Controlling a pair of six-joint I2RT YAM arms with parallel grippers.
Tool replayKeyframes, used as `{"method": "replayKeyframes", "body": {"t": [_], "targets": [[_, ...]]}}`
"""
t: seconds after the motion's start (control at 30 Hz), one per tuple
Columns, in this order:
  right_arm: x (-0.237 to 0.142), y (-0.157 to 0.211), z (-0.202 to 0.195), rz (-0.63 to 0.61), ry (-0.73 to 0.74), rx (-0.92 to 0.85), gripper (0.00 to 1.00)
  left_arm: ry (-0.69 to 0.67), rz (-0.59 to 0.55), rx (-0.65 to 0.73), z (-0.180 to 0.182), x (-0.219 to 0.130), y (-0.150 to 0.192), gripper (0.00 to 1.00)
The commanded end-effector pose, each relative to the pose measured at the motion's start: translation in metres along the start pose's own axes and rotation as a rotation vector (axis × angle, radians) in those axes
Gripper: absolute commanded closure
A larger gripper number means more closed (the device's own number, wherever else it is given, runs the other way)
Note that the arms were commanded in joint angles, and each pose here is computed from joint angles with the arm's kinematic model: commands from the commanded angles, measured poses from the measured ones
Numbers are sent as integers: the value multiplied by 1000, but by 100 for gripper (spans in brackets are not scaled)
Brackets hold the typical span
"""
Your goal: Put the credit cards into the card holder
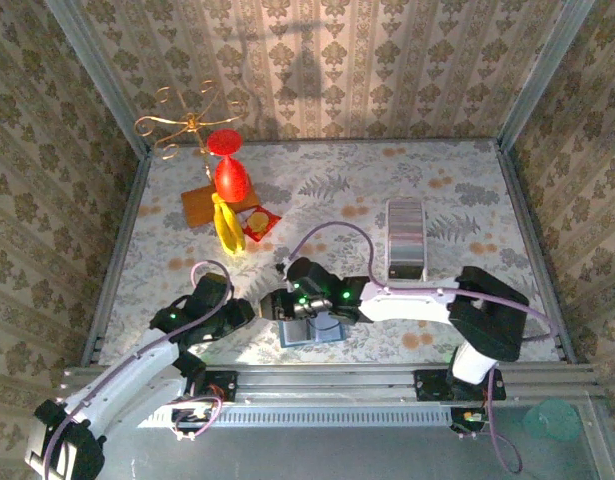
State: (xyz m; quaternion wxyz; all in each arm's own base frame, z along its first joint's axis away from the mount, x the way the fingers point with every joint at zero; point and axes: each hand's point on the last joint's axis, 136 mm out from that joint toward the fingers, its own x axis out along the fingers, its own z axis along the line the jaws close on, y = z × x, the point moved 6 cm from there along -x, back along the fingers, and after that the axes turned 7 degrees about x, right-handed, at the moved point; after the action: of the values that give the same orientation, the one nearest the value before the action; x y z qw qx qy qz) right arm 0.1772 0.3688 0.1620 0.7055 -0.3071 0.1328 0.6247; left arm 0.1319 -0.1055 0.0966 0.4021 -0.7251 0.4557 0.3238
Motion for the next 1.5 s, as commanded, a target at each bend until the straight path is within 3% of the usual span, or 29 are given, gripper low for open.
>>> {"method": "replayKeyframes", "body": {"t": [0.0,0.1,0.27,0.37,0.47,0.6,0.7,0.83,0.97,1.47], "targets": [[-42,-27,-12,-95,72,-117,62,83,18,65,-17,-1,-3,60],[-85,-51,-24,-163,138,-259,59,107,31,141,-31,0,-3,53],[-149,-72,-45,-186,266,-716,55,104,61,275,-57,7,2,41],[-174,-70,-64,-135,371,-1018,32,92,97,324,-67,16,7,38],[-194,-71,-89,-18,468,-1176,28,78,138,367,-74,26,13,38],[-217,-70,-132,154,577,-1269,24,49,183,401,-78,36,18,37],[-230,-77,-154,176,650,-1325,18,32,201,404,-79,41,20,37],[-238,-94,-186,194,797,-1378,17,9,225,403,-78,46,22,36],[-232,-91,-202,308,728,-1388,18,-42,232,408,-73,47,20,38],[-206,-121,-229,335,766,-1469,18,-78,281,391,-76,58,21,47]]}}
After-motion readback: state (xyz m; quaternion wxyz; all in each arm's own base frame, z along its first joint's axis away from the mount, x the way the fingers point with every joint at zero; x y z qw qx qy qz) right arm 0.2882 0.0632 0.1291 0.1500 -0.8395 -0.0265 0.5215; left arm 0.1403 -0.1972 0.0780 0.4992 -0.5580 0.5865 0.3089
